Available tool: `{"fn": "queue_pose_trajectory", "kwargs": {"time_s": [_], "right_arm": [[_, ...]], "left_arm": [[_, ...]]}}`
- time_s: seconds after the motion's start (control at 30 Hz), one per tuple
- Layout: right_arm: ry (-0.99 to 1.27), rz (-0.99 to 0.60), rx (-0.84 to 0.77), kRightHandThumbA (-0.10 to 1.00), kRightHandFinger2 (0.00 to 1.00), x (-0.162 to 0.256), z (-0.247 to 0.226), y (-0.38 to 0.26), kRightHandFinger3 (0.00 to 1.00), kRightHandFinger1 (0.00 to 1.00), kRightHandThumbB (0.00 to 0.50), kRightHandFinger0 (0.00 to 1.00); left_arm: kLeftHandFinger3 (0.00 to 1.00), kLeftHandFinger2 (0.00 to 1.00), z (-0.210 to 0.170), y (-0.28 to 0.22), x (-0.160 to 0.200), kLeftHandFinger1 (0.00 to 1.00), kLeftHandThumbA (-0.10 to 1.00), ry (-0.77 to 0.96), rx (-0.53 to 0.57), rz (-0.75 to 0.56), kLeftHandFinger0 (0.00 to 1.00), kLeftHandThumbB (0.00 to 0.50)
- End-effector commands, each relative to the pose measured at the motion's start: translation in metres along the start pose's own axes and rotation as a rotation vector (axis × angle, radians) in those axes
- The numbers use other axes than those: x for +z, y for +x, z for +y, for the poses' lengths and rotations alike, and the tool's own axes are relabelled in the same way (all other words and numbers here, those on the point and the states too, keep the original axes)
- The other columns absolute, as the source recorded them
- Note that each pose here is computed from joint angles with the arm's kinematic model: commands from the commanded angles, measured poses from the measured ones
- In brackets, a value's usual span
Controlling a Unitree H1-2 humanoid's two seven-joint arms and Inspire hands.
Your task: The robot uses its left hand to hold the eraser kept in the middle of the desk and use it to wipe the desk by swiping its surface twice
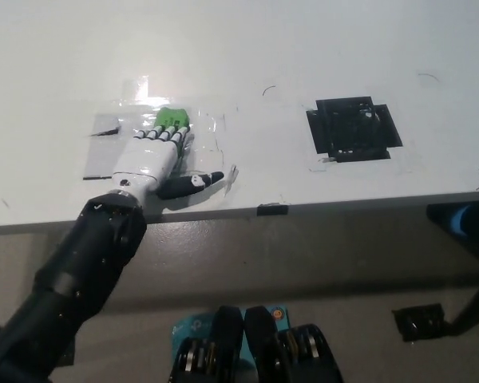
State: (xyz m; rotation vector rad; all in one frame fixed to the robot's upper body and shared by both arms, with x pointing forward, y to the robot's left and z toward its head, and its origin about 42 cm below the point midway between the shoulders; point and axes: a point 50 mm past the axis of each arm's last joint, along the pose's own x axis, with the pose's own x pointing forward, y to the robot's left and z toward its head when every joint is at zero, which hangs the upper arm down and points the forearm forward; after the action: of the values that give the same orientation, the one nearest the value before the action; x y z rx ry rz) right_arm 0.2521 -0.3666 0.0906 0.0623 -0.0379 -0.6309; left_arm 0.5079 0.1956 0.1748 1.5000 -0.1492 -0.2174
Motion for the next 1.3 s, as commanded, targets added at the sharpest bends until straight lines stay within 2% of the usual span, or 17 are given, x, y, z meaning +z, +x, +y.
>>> {"fn": "queue_pose_trajectory", "kwargs": {"time_s": [0.0,0.03,0.07,0.13,0.23,0.27,0.47,0.57,0.73,0.77,0.83,1.03,1.1,1.13,1.2,1.27], "right_arm": [[0.013,-0.111,-0.036,1.0,1.0,0.017,-0.001,0.01,1.0,1.0,0.282,1.0],[0.013,-0.111,-0.036,1.0,1.0,0.017,-0.001,0.01,1.0,1.0,0.284,1.0],[0.026,-0.107,-0.04,1.0,1.0,0.017,-0.002,0.01,1.0,1.0,0.306,1.0],[0.029,-0.113,-0.042,1.0,1.0,0.019,0.0,0.014,1.0,1.0,0.308,1.0],[0.036,-0.119,-0.054,1.0,1.0,0.021,0.0,0.011,1.0,1.0,0.317,1.0],[0.038,-0.123,-0.053,1.0,1.0,0.022,0.0,0.011,1.0,1.0,0.296,1.0],[0.045,-0.127,-0.056,1.0,1.0,0.023,0.001,0.012,1.0,1.0,0.265,1.0],[0.046,-0.129,-0.052,1.0,1.0,0.024,0.001,0.011,1.0,1.0,0.273,1.0],[0.035,-0.137,-0.05,1.0,1.0,0.028,0.003,0.012,1.0,1.0,0.251,1.0],[0.03,-0.14,-0.044,1.0,1.0,0.028,0.003,0.014,1.0,1.0,0.273,1.0],[0.031,-0.143,-0.035,1.0,1.0,0.028,0.003,0.014,1.0,1.0,0.295,1.0],[0.024,-0.159,-0.008,1.0,1.0,0.034,0.011,0.015,1.0,1.0,0.229,1.0],[0.015,-0.166,0.006,1.0,1.0,0.038,0.015,0.016,1.0,1.0,0.241,1.0],[0.026,-0.168,0.008,1.0,1.0,0.039,0.016,0.017,1.0,1.0,0.277,1.0],[0.041,-0.165,0.017,1.0,1.0,0.04,0.019,0.018,1.0,1.0,0.291,1.0],[0.037,-0.174,0.029,1.0,1.0,0.043,0.023,0.018,1.0,1.0,0.287,1.0]], "left_arm": [[1.0,1.0,0.001,0.006,0.003,1.0,1.0,-0.069,0.007,0.003,1.0,0.494],[1.0,1.0,0.001,0.006,0.003,1.0,1.0,-0.069,0.008,0.003,1.0,0.495],[1.0,1.0,-0.008,0.001,0.001,1.0,1.0,-0.063,-0.012,0.021,1.0,0.479],[1.0,1.0,-0.004,0.005,0.002,1.0,1.0,-0.062,-0.007,0.021,1.0,0.479],[1.0,1.0,-0.021,-0.002,-0.01,1.0,1.0,0.087,-0.13,0.074,1.0,0.5],[1.0,1.0,-0.022,-0.002,-0.012,1.0,1.0,0.11,-0.149,0.088,1.0,0.5],[1.0,1.0,-0.027,-0.002,-0.023,1.0,1.0,0.21,-0.206,0.147,1.0,0.5],[1.0,1.0,-0.03,-0.003,-0.025,1.0,1.0,0.234,-0.218,0.156,1.0,0.5],[1.0,1.0,-0.029,-0.002,-0.022,1.0,1.0,0.328,-0.275,0.14,1.0,0.5],[1.0,1.0,-0.028,0.001,-0.018,1.0,1.0,0.334,-0.287,0.126,1.0,0.5],[1.0,1.0,-0.03,0.0,-0.016,1.0,1.0,0.331,-0.29,0.125,1.0,0.5],[1.0,1.0,-0.038,0.003,0.008,1.0,1.0,0.24,-0.298,0.104,1.0,0.5],[1.0,1.0,-0.041,0.003,0.013,1.0,1.0,0.204,-0.305,0.099,1.0,0.5],[1.0,1.0,-0.043,0.003,0.018,1.0,1.0,0.183,-0.309,0.099,1.0,0.5],[1.0,1.0,-0.049,0.005,0.037,1.0,1.0,0.127,-0.316,0.078,1.0,0.5],[1.0,1.0,-0.051,0.004,0.038,1.0,1.0,0.103,-0.32,0.082,1.0,0.5]]}}
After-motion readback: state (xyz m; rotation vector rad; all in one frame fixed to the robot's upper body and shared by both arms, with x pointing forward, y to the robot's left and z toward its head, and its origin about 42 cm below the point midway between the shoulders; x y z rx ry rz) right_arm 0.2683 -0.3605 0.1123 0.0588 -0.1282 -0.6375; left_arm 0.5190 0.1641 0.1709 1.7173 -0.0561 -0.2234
